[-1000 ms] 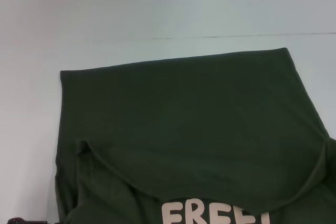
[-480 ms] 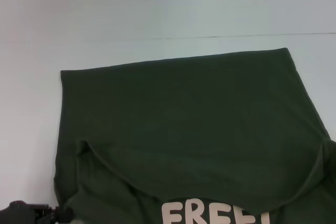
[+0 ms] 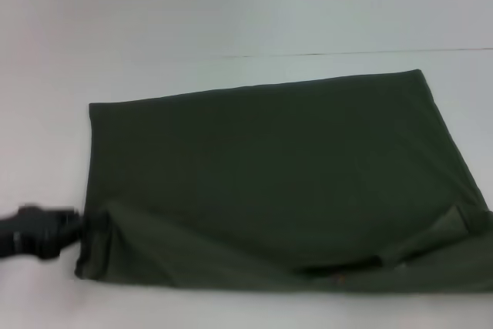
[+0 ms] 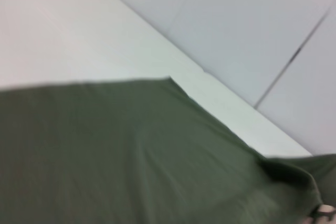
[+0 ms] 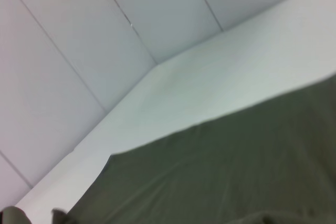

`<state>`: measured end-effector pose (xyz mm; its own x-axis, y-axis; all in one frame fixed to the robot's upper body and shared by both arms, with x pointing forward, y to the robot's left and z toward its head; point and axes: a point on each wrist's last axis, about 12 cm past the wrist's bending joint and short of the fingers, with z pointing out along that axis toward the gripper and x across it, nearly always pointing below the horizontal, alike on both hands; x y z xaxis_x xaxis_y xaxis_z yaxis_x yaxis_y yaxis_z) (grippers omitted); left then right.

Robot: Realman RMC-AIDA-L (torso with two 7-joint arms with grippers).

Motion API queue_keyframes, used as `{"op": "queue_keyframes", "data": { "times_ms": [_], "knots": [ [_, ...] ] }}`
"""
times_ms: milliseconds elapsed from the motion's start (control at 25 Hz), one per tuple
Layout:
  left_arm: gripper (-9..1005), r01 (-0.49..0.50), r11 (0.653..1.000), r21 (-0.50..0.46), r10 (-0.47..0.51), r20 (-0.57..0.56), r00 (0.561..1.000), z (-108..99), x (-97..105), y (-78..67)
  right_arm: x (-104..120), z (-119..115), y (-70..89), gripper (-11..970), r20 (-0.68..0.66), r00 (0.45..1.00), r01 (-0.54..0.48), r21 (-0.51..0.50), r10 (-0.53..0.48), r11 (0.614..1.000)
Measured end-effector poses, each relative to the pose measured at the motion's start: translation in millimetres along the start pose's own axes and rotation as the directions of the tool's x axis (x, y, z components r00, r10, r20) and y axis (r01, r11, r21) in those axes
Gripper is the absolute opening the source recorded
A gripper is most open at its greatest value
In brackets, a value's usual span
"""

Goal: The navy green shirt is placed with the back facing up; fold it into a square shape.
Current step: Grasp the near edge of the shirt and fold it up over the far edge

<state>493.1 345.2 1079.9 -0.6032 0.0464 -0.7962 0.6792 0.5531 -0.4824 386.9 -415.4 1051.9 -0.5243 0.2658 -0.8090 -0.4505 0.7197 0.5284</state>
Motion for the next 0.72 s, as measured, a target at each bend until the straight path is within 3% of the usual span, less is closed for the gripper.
{"op": "queue_keyframes", "data": {
  "times_ms": [160,400,720],
  "knots": [
    [34,-0.068,0.996,-0.055,0.070,0.048,0.996,16.5,-39.0,16.8,-33.7,31.5,-16.4,25,0.002,0.999,0.032,0.025,-0.032,0.999],
    [34,-0.114,0.982,-0.149,0.125,0.067,0.990,38.5,-74.3,33.1,-83.2,85.1,-33.5,25,0.014,0.995,0.096,0.085,-0.098,0.992],
    [34,-0.131,0.931,-0.340,0.160,0.059,0.985,68.6,-101.6,55.2,-132.9,156.6,-41.8,25,0.025,0.987,0.153,0.191,-0.161,0.970]
  ]
}}
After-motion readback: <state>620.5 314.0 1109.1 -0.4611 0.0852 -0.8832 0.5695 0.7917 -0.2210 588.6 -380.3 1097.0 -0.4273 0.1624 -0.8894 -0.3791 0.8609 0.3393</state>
